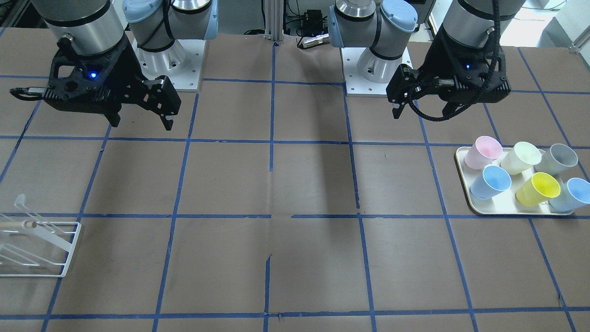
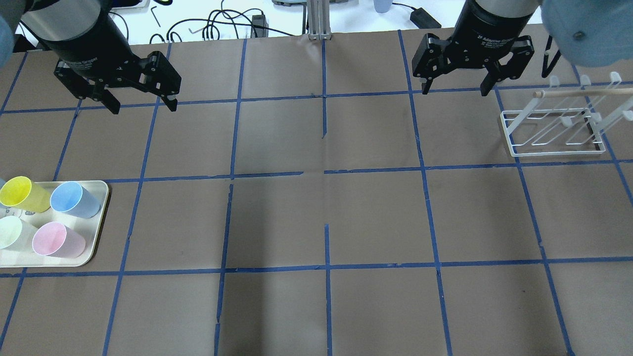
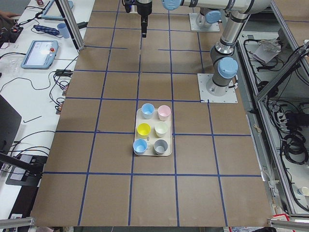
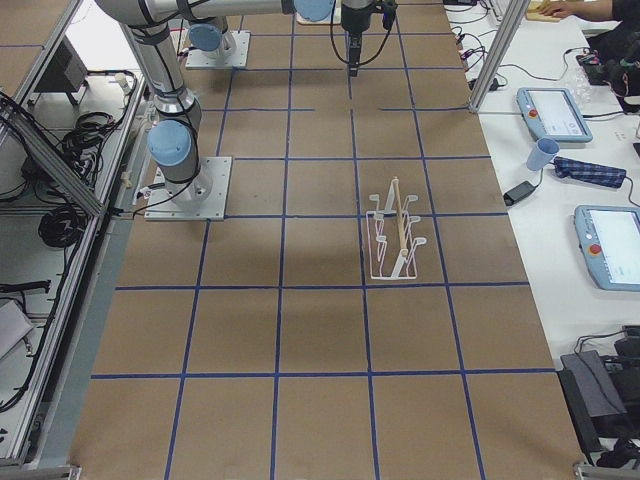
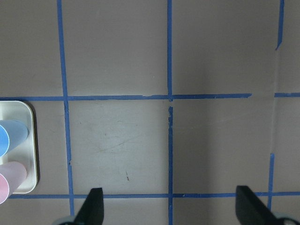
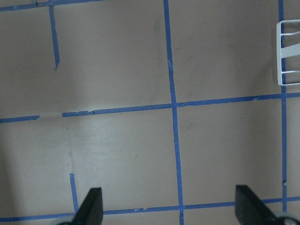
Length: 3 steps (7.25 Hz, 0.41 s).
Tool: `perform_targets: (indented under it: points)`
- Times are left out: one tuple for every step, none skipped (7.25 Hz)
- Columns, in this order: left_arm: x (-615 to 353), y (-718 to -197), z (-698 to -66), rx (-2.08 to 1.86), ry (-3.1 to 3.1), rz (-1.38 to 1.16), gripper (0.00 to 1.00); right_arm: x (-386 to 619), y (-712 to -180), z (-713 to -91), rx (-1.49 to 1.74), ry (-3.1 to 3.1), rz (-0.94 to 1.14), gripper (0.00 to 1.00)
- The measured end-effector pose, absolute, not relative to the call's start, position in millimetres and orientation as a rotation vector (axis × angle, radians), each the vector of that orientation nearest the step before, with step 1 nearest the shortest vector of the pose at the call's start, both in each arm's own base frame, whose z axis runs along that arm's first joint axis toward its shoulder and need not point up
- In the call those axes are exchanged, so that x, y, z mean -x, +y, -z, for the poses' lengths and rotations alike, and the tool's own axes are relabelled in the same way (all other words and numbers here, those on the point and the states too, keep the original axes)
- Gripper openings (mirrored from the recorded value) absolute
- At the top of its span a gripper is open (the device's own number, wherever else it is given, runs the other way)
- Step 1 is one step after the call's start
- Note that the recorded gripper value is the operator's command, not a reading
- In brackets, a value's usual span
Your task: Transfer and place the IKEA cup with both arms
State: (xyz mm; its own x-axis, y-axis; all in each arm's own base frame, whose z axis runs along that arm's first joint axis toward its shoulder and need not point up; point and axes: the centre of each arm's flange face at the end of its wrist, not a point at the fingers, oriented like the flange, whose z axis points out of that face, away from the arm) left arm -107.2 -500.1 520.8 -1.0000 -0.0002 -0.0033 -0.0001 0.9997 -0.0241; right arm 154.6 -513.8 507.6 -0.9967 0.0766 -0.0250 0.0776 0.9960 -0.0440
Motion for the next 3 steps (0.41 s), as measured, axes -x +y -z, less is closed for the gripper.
perform_targets:
  points:
    - [107.2,-500.3,-520.9,0.001,3.138,0.04,1.0,-154.7,-513.7,-507.6,-0.121,3.115,0.07,1.0]
    - [107.2,-500.4,-521.0,0.001,3.138,0.041,1.0,-155.2,-513.7,-507.4,-0.12,3.114,0.069,1.0]
    - [107.2,-500.4,-521.0,0.001,3.138,0.041,1.0,-155.5,-513.9,-507.1,-0.119,3.113,0.068,1.0]
